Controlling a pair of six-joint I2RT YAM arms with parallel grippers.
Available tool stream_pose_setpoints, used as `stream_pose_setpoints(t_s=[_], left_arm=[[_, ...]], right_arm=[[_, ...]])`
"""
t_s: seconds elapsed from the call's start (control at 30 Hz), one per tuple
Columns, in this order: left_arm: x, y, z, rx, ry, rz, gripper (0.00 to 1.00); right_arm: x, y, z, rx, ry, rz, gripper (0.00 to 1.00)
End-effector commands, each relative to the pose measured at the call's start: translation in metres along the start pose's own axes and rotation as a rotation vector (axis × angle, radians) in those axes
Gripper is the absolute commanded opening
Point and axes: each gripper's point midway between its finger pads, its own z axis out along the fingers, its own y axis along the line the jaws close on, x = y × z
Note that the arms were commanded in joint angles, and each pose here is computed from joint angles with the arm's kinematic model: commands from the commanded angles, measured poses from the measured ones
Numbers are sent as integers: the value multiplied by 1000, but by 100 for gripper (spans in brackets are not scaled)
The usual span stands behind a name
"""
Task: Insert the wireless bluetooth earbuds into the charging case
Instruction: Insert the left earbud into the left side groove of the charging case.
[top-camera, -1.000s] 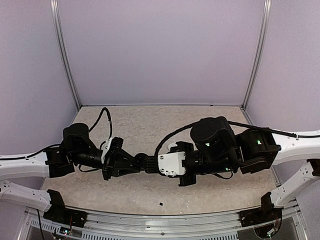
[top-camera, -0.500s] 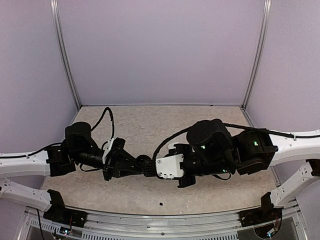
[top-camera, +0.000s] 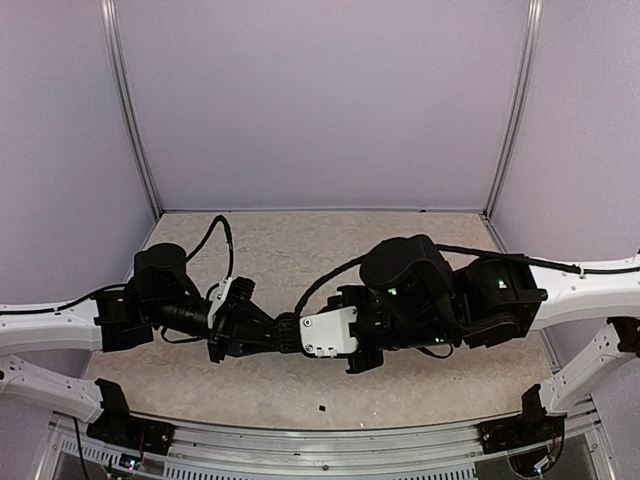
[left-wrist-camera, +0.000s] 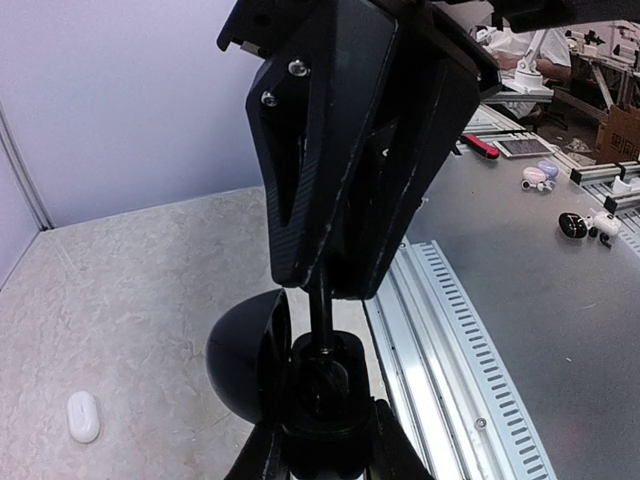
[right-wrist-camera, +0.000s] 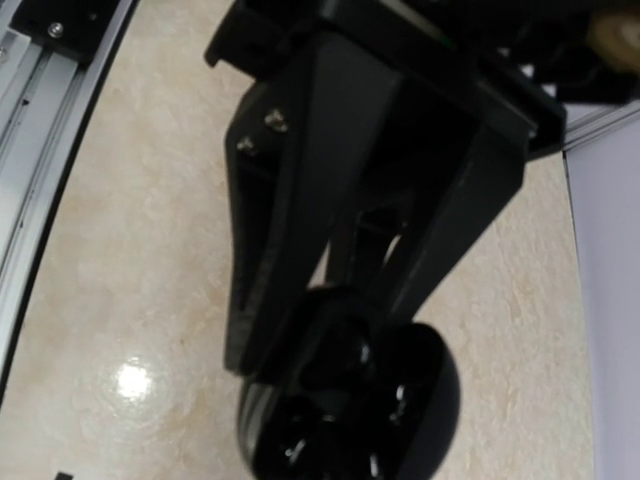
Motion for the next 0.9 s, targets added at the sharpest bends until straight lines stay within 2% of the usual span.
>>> stream_pose_setpoints(t_s=[0.0, 0.53, 0.87], left_arm=[[-11, 0, 2, 14, -15, 19, 0], [-11, -1, 3, 26, -18, 8, 0], [-9, -4, 5, 38, -11, 9, 0]], right_arm=[[-2, -4, 1, 4, 8, -21, 7], [0, 10, 3, -70, 14, -57, 4], [-2, 8, 6, -60, 11, -66, 4]])
